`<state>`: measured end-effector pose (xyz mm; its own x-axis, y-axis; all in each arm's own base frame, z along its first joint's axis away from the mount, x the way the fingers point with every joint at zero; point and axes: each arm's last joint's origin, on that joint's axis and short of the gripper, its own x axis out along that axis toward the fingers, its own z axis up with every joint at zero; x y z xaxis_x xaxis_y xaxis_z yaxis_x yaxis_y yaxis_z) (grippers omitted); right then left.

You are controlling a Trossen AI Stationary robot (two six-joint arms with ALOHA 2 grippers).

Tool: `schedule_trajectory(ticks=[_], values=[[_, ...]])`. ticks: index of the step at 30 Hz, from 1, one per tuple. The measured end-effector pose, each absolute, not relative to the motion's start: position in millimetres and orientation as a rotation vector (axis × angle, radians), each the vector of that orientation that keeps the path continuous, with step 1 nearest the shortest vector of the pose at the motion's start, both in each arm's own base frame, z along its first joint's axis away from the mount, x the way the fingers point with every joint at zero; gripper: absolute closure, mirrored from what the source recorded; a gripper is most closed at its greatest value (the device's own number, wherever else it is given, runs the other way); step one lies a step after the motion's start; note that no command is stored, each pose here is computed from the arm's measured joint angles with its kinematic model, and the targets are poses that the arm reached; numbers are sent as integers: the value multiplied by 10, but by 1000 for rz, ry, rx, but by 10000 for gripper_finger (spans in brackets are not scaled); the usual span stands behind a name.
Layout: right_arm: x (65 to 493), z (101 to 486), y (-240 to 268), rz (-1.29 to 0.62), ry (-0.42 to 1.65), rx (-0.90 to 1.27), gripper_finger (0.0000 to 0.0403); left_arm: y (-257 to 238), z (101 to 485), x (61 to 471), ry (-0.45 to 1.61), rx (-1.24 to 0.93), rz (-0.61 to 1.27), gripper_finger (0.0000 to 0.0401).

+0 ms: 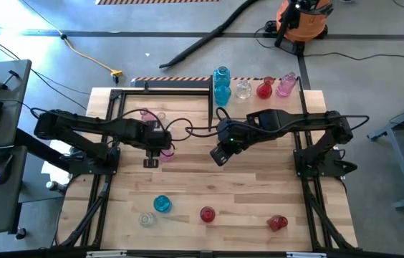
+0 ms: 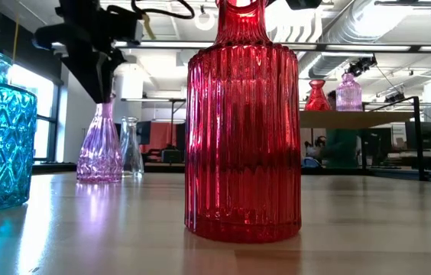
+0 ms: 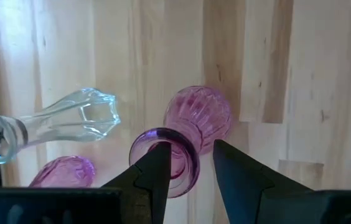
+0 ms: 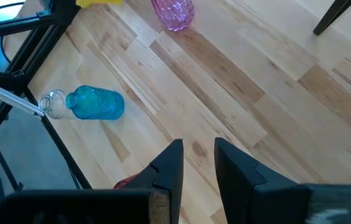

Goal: Sort vases onto shelf
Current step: Put the bottom purple vase on the shelf aligned with the other purple vase

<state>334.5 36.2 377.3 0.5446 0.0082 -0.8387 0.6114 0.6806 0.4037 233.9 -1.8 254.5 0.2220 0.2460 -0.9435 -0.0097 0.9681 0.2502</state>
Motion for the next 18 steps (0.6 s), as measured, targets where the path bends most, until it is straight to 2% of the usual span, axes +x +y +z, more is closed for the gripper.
schedule_trajectory(ticks=[7,18], values=[[3345,3773,361,-402,940,756,331,-11,2514,2380,1341,225,210,298],[3345,3773,361,-399,940,751,331,-8,2543,2339,1336,208,222,376]])
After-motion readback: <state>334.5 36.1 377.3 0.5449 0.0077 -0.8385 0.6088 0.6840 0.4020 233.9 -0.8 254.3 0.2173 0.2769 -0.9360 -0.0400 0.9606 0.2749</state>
